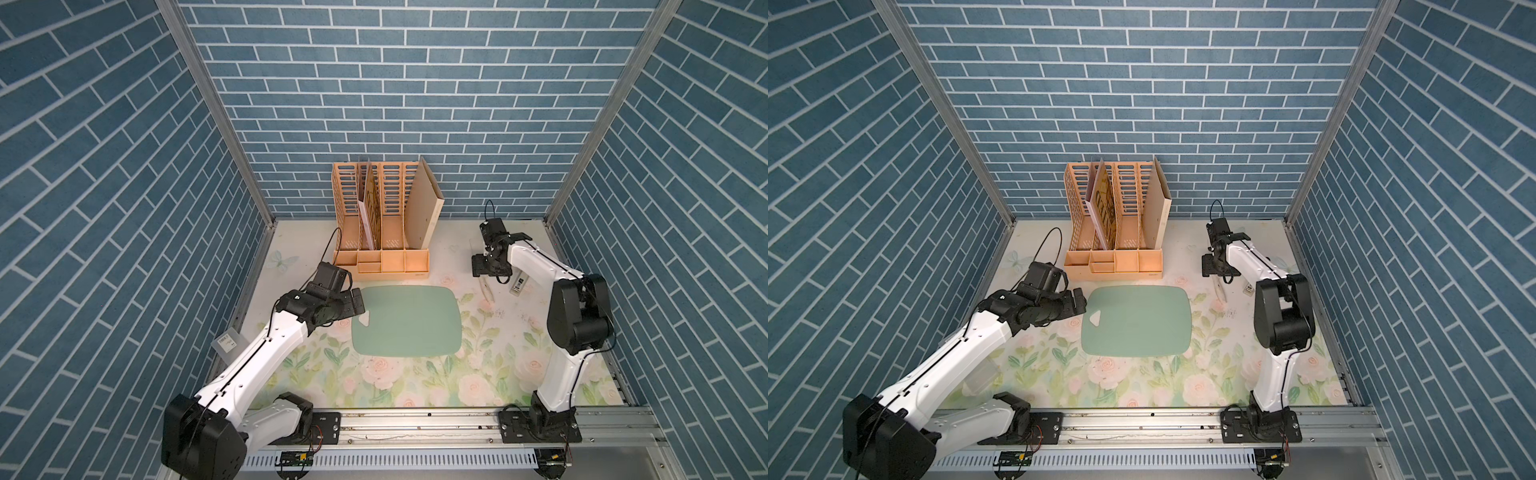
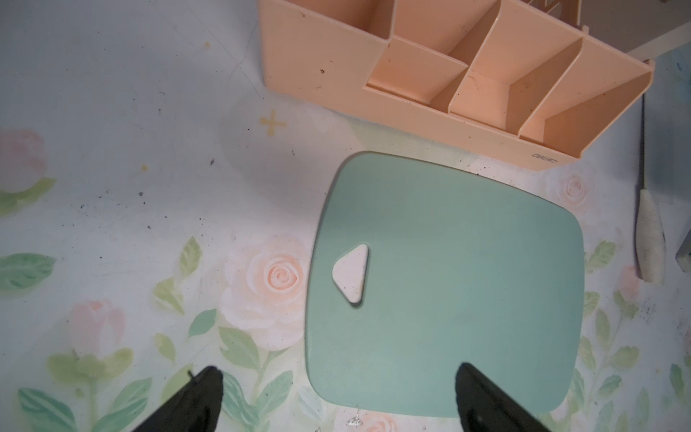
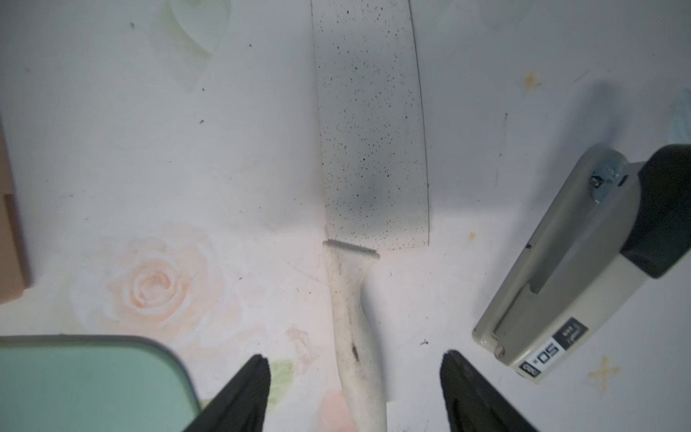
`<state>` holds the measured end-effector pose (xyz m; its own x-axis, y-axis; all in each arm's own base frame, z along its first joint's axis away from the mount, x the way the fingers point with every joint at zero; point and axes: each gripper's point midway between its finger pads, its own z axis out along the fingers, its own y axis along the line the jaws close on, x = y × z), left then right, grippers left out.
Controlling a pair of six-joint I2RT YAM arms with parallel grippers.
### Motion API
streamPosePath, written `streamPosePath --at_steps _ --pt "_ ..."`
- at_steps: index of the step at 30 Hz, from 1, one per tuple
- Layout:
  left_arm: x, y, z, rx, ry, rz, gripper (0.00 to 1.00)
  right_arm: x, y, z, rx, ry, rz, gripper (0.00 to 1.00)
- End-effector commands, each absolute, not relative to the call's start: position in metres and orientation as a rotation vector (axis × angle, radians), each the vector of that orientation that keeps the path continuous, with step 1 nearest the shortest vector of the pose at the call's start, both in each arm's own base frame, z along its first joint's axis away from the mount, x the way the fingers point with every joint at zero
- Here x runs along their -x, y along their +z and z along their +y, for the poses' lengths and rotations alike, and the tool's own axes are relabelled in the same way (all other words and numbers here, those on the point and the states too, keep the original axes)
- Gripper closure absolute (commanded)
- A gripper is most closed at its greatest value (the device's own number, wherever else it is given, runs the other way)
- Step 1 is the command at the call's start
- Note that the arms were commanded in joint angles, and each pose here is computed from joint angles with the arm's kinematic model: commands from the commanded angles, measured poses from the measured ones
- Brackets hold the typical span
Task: Align the knife with the edge of the cutting board
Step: Pick up the knife at the center of the board.
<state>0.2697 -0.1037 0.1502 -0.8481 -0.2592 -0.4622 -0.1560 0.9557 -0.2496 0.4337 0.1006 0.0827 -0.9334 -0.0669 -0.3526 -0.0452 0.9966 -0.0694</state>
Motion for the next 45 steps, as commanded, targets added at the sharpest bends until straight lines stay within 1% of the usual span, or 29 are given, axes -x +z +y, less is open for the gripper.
streamPosePath --at_steps 1,5,10,13,25,29,37,42,45 --pt "-0.262 0.140 -0.094 0.247 -0.195 2.616 0.00 -0.433 0.071 0.091 0.108 -0.135 2.832 0.29" --pt "-0.258 0.142 -0.090 0.256 -0.190 2.592 0.00 -0.432 0.051 0.094 0.100 -0.059 2.880 0.41" --pt "-0.258 0.155 -0.089 0.259 -0.230 2.527 0.00 -0.432 0.037 0.099 0.086 -0.007 2.910 0.48" --pt "-0.258 0.154 -0.090 0.251 -0.233 2.530 0.01 -0.431 0.029 0.103 0.077 0.023 2.925 0.51" --pt "-0.258 0.153 -0.091 0.250 -0.234 2.528 0.00 -0.433 0.009 0.102 0.069 0.011 2.952 0.57" --pt "-0.258 0.155 -0.091 0.249 -0.243 2.520 0.00 -0.433 0.005 0.102 0.068 0.005 2.961 0.64" --pt "-0.259 0.150 -0.091 0.248 -0.233 2.540 0.00 -0.435 0.003 0.101 0.065 -0.010 2.958 0.74" --pt "-0.259 0.150 -0.092 0.248 -0.235 2.537 0.00 -0.435 0.004 0.100 0.059 -0.014 2.954 0.78" --pt "-0.259 0.149 -0.092 0.247 -0.233 2.544 0.00 -0.436 0.007 0.101 0.056 -0.007 2.945 0.83"
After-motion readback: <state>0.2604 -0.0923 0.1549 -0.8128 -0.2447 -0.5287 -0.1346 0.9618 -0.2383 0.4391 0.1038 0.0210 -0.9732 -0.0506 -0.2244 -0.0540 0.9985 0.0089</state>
